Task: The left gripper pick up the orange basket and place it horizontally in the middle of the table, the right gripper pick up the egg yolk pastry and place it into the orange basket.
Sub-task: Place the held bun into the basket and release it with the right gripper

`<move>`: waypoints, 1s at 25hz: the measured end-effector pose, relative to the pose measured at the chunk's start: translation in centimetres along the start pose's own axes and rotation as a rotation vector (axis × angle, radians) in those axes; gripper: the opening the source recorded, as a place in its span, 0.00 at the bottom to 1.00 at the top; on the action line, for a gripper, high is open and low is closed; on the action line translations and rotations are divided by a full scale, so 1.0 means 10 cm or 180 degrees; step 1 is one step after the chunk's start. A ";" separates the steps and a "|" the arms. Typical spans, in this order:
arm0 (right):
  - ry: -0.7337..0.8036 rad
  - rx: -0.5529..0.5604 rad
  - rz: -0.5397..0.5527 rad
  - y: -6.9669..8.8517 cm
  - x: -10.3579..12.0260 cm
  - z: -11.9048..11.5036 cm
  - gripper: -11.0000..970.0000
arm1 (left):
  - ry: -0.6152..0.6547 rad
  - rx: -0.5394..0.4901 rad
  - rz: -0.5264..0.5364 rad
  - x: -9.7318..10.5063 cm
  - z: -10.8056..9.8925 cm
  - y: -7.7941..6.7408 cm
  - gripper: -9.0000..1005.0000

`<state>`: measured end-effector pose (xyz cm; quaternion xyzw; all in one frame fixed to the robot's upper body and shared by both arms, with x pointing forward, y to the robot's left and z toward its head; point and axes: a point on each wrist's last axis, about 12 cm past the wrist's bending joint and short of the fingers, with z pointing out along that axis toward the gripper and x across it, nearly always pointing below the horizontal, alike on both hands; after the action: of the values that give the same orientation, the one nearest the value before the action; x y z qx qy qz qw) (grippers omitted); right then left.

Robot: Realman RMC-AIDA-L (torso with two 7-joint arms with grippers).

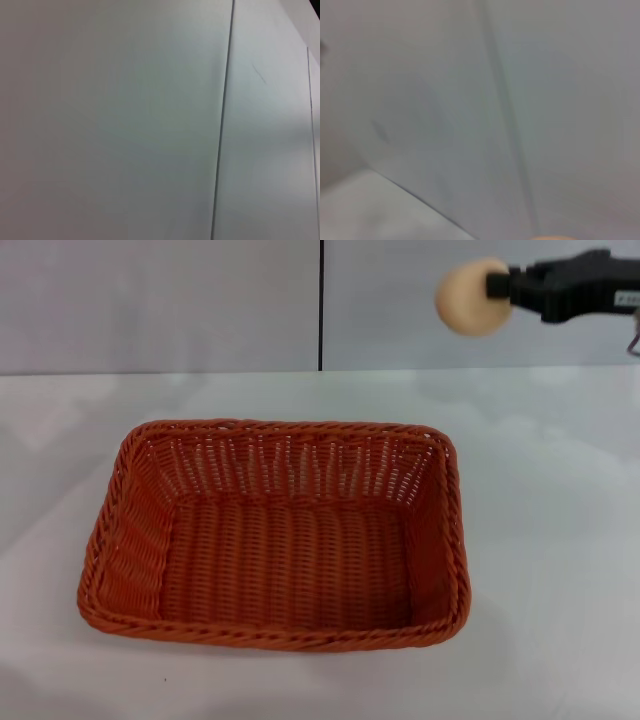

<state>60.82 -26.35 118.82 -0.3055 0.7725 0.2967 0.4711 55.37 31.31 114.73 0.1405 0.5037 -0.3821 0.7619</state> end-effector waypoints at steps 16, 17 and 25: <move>0.0080 -0.1697 -0.0463 0.69 -0.08 0.16 0.09 | 0.0014 0.0016 -0.0052 0.03 0.00 -0.02 0.76; 0.0145 -0.1714 -0.0454 0.69 -0.07 0.21 0.09 | 0.0013 0.0012 -0.0059 0.04 0.00 -0.02 0.76; 0.0308 -0.1781 -0.0380 0.69 -0.06 0.32 0.23 | 0.0007 0.0012 -0.0071 0.04 -0.02 -0.02 0.76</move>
<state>57.59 -19.40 119.29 -0.4824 0.6628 0.4551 0.3477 55.13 31.08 114.27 0.1366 0.5054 -0.3913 0.7568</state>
